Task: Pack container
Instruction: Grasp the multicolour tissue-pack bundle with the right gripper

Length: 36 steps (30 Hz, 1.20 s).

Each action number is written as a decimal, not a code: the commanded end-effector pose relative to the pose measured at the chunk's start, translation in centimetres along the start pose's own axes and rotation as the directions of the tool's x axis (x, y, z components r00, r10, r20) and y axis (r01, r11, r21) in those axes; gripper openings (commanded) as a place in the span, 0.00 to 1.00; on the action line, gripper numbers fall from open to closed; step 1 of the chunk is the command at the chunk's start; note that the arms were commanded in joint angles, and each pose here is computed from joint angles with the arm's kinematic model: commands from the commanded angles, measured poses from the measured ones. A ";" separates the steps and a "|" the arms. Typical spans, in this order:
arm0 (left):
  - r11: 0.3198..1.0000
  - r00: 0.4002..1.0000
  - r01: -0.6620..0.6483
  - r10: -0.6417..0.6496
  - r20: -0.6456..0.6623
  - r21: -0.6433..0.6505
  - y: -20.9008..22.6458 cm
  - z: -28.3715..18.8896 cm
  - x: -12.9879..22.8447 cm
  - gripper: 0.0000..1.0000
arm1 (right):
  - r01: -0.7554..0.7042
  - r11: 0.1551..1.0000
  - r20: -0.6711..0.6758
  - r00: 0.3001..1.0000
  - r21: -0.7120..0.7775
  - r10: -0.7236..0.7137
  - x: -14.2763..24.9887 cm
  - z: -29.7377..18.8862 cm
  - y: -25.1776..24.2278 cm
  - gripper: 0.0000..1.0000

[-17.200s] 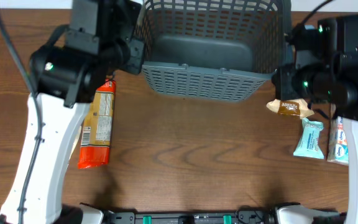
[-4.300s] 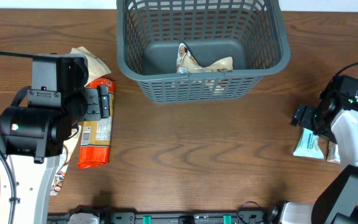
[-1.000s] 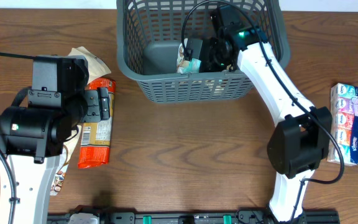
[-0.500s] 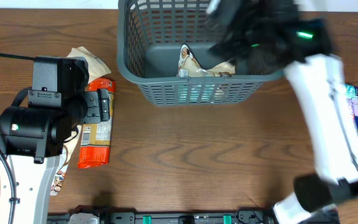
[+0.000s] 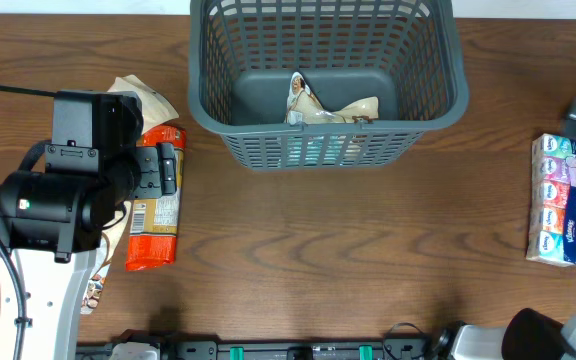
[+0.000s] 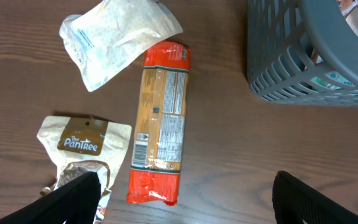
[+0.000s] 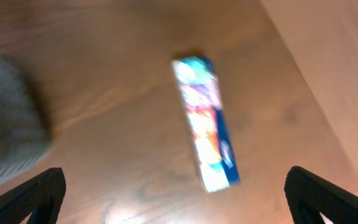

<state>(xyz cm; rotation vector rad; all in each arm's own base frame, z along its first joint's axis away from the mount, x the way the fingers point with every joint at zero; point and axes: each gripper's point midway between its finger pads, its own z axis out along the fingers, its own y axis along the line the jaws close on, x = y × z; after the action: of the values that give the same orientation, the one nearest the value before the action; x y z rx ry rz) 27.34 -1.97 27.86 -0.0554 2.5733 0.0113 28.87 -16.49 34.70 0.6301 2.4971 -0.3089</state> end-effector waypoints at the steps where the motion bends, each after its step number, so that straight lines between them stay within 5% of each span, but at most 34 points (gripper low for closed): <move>1: 1.000 1.000 -0.011 0.011 -0.003 -0.003 0.1 0.0 0.1 0.85 | -0.180 0.982 -0.055 0.982 0.050 0.183 1.5 1.6 -3.2 0.99; 9: 1.000 1.000 -0.011 0.011 -0.004 -0.003 0.1 0.0 0.1 0.85 | -0.094 0.995 -0.211 0.973 -0.021 0.087 6.2 10.7 -3.5 0.99; 17: 1.000 1.000 -0.010 0.010 -0.004 -0.003 0.1 0.0 0.1 0.85 | -0.034 0.999 -0.193 0.981 -0.020 0.030 9.0 19.0 -3.3 0.99; 36: 1.000 1.000 -0.011 0.011 -0.015 -0.004 0.2 0.0 0.4 0.84 | -0.083 0.996 -0.306 0.949 -0.009 0.076 12.6 29.9 -5.8 0.99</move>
<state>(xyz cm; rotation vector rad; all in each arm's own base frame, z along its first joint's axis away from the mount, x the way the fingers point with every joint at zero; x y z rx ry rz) 27.03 -1.93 27.67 -0.0543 2.5880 0.0143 30.24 -27.04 5.13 0.8276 2.7192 -0.1914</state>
